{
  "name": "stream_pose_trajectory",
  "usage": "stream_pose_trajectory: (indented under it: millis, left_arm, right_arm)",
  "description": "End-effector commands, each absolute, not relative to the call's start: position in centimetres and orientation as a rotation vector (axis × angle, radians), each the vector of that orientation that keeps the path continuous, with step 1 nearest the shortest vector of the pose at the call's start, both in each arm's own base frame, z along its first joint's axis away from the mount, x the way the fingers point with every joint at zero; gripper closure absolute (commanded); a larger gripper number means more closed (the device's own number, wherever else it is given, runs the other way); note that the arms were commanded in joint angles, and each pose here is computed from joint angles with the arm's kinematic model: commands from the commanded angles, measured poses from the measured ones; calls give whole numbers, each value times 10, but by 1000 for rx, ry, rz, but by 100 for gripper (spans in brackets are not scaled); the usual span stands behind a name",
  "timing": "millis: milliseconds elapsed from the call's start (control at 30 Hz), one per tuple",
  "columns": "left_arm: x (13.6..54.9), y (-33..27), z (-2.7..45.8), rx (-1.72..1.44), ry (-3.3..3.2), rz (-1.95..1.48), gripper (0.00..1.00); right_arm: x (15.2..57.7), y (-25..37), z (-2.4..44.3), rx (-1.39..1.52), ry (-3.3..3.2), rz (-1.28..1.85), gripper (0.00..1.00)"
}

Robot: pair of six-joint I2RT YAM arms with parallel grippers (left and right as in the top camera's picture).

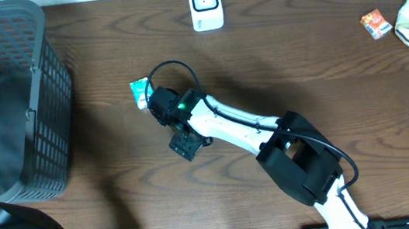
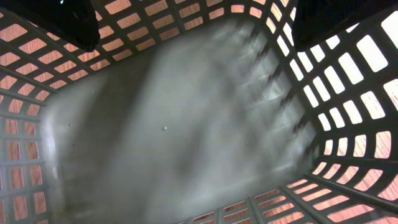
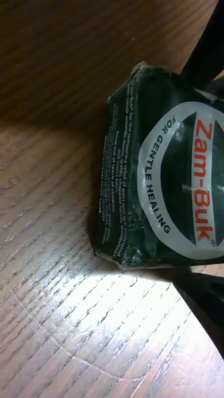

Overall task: Scan the item barcode
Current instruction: 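Grasp the Zam-Buk tin with the right gripper and lift it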

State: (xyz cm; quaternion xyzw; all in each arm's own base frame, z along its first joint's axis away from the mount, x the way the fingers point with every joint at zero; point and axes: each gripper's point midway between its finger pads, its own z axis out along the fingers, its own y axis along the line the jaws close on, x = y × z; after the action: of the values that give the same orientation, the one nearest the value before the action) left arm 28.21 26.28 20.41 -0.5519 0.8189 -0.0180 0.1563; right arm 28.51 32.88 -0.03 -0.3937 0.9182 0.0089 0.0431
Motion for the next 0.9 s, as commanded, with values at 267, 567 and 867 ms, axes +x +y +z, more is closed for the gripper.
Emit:
stream_pose_trajectory:
  millis: [267, 567, 867]
  left_arm:
    - [280, 263, 201, -1597, 2348, -51, 2]
    - [280, 263, 201, -1597, 2348, -51, 2]
    - [280, 263, 201, -1597, 2348, -51, 2]
  right_arm:
    - [278, 331, -1, -1025, 2950, 171, 41]
    - [286, 339, 22, -952, 2996, 338, 43]
    - [323, 374, 156, -693, 2788, 1617, 55]
